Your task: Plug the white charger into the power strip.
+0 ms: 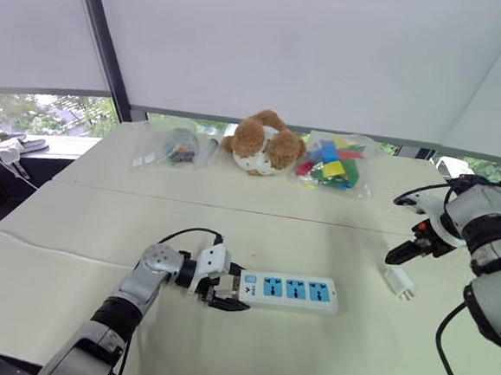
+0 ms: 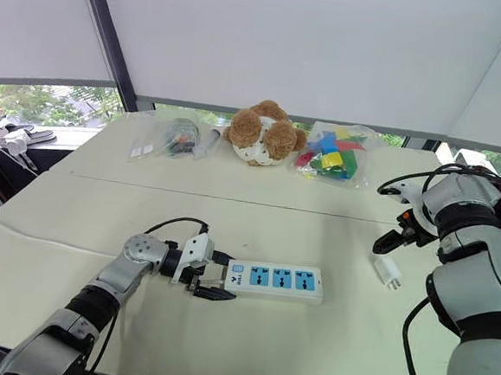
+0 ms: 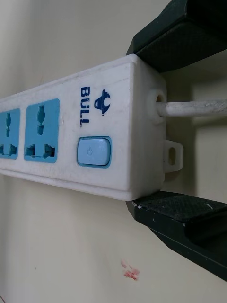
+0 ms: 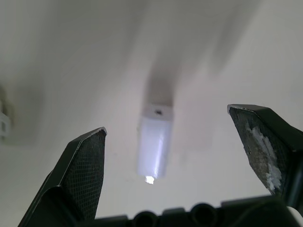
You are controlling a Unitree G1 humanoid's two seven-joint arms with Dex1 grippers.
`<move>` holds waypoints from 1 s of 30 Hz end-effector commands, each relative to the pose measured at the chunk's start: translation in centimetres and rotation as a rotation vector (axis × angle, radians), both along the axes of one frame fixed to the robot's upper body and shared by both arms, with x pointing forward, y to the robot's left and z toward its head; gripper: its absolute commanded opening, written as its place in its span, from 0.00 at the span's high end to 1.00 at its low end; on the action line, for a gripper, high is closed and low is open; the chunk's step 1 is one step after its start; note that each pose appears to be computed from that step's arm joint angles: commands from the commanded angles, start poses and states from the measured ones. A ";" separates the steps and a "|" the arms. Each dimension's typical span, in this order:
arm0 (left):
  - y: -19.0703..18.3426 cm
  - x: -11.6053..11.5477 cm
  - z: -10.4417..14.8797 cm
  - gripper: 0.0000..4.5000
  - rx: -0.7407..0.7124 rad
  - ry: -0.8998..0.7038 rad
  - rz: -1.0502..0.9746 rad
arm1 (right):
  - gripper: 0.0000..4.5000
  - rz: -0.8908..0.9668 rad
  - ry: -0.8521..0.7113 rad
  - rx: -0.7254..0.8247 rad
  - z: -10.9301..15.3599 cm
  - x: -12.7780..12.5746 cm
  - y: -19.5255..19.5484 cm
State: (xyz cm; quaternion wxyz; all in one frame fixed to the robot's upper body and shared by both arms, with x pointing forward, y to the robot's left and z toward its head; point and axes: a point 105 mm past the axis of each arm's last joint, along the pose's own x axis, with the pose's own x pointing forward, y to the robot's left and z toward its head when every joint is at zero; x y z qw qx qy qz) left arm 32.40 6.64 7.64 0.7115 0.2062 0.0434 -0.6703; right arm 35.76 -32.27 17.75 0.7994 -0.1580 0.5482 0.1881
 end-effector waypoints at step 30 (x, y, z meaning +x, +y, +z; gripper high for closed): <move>-1.7 -1.2 -2.4 0.34 -0.048 0.029 0.122 | 0.05 -0.076 0.090 0.026 -4.1 0.1 2.0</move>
